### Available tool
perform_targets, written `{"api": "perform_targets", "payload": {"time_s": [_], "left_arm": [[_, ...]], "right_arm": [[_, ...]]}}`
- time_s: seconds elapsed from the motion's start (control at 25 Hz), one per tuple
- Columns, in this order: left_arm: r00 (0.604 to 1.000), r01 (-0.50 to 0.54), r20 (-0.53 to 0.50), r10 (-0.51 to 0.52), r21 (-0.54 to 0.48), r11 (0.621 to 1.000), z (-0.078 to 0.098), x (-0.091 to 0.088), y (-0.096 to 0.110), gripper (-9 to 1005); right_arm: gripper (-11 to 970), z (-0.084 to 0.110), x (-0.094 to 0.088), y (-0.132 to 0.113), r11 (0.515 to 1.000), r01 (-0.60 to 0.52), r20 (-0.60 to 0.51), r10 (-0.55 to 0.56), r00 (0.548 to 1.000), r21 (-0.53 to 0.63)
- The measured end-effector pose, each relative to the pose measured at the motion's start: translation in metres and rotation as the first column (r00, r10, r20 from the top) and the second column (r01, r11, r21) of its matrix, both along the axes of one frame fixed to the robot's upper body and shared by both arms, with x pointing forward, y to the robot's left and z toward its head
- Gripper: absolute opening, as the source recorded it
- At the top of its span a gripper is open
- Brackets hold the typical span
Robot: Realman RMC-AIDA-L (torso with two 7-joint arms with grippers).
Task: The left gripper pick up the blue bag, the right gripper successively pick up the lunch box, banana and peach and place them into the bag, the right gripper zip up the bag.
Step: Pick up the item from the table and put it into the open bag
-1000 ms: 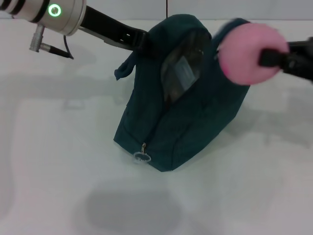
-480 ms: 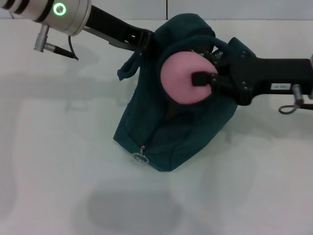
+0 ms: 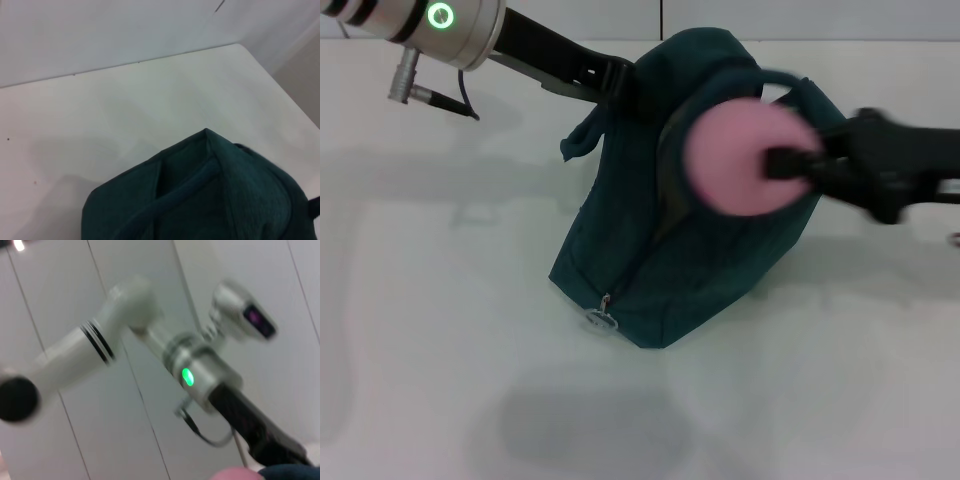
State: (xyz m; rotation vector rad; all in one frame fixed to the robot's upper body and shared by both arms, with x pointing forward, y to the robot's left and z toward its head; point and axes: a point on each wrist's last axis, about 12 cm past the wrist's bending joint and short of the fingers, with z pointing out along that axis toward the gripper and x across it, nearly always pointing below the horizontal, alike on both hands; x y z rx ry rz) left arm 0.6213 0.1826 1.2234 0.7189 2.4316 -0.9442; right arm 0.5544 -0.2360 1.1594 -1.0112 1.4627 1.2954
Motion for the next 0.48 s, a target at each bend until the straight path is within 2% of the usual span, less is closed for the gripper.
{"api": "perform_targets", "payload": {"time_s": [0.2,0.28,0.48], "left_arm": [[1.000,-0.003,0.008,0.003,0.006,1.000,0.001,0.002,0.001,45],[1.000,-0.005,0.009,0.005,0.006,1.000,0.001,0.002,0.001,45],[1.000,-0.011,0.010,0.011,0.005,1.000,0.001,0.002,0.003,45]], "right_arm": [[36,0.014,-0.030,-0.058,0.993,-0.019,-0.061,0.026,0.998,0.118],[36,0.016,-0.043,-0.081,0.990,0.010,-0.093,0.003,0.996,0.139],[37,0.014,-0.066,-0.125,0.988,0.110,-0.161,-0.091,0.983,0.112]]}}
